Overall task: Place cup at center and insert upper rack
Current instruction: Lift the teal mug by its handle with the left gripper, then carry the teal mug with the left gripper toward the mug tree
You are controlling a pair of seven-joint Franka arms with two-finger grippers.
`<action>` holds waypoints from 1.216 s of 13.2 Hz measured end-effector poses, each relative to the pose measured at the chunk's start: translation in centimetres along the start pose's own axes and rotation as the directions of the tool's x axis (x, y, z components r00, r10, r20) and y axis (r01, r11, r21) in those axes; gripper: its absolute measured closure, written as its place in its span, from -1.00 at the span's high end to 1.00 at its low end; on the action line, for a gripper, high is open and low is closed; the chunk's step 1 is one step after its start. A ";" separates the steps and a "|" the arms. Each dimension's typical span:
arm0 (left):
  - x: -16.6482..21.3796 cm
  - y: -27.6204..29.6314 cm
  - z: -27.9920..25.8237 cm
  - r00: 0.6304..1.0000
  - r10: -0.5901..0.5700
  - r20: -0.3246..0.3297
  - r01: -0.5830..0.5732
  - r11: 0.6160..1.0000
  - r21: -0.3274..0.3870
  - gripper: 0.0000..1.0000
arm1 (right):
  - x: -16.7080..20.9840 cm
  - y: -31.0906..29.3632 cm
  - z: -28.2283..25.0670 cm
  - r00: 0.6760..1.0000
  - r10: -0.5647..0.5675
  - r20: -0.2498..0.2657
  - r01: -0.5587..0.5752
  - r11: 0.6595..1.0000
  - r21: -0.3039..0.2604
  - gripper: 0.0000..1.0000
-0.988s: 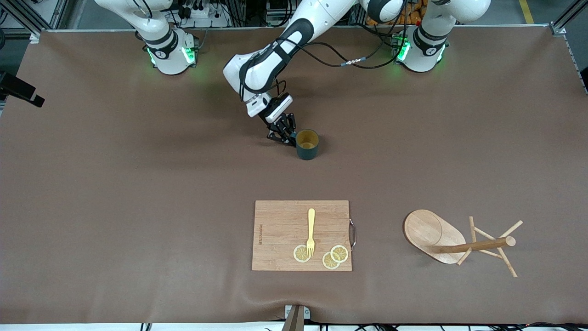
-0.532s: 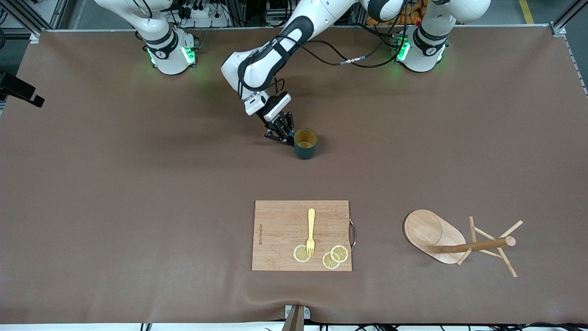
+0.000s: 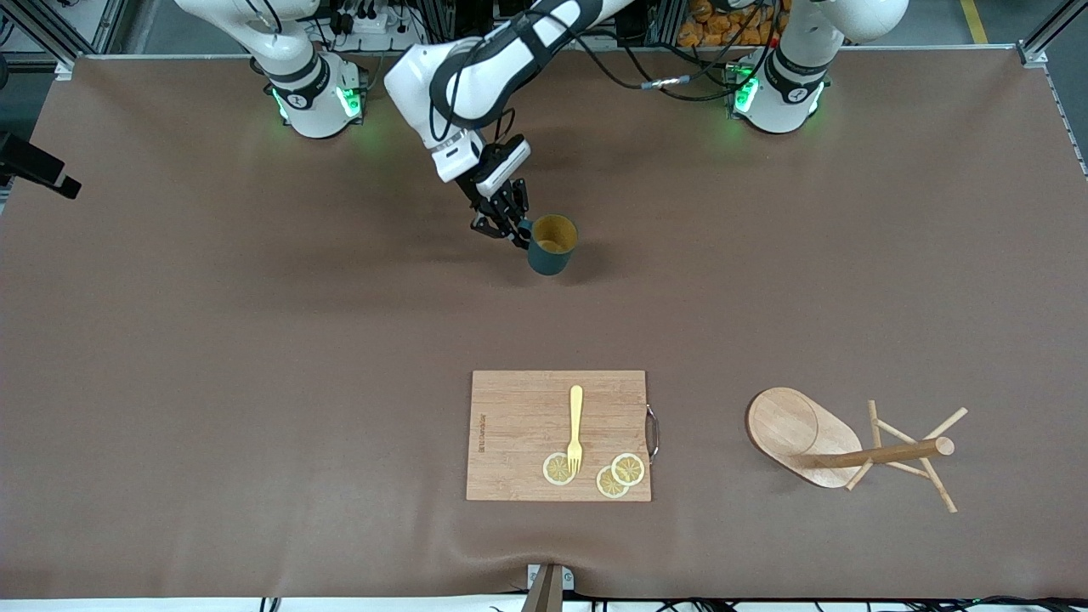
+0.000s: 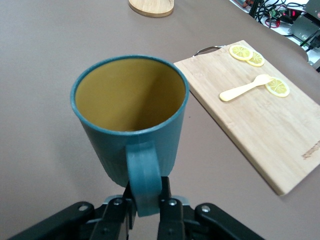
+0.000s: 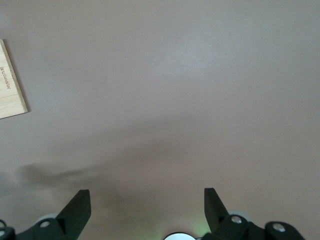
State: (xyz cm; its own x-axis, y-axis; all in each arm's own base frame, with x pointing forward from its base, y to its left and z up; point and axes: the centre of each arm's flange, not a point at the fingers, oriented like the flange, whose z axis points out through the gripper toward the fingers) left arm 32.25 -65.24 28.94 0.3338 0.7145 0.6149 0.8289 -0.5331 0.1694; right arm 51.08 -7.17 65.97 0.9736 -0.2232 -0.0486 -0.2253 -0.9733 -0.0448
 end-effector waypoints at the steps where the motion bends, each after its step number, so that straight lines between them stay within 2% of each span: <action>1: 1.8 0.7 -1.3 1.000 -0.013 0.028 0.013 1.000 0.005 -0.59 | 0.0 -0.1 0.0 1.000 -0.002 0.000 0.002 1.000 0.000 1.00; 3: 6.1 1.7 -4.3 0.995 -0.032 0.094 0.030 0.999 0.016 -0.59 | -0.1 -0.6 0.0 1.000 -0.012 0.000 0.012 1.000 -0.004 1.00; 6: 14.2 2.1 -9.0 0.978 -0.047 0.204 0.044 0.999 0.021 -0.59 | -0.1 -1.7 0.1 0.998 -0.059 -0.001 0.058 0.997 -0.049 1.00; 8: 19.3 1.4 -11.0 0.960 -0.060 0.273 0.062 0.998 -0.001 -0.59 | -0.1 -2.1 0.3 0.995 -0.098 0.004 0.098 0.994 -0.053 1.00; 10: 22.7 0.5 -11.7 0.944 -0.071 0.324 0.077 0.997 -0.008 -0.59 | 0.1 -2.0 0.5 0.993 -0.116 0.009 0.116 0.992 -0.053 1.00; 12: 23.7 0.2 -11.7 0.929 -0.083 0.360 0.094 0.995 -0.014 -0.59 | 0.2 -1.9 0.6 0.993 -0.117 0.011 0.117 0.992 -0.053 1.00; 16: 22.4 0.4 -10.8 0.906 -0.067 0.417 0.107 0.991 -0.074 -0.59 | 0.5 -2.0 1.1 0.993 -0.118 0.020 0.119 0.991 -0.054 1.00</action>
State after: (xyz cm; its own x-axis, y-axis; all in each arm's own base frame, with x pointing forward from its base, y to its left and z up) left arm 35.25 -54.34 51.11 0.4341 0.8724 0.2247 0.8247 -0.4852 0.2907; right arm 51.92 -5.31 64.96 0.9924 -0.1056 -0.0634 -0.1055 -0.9944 0.0036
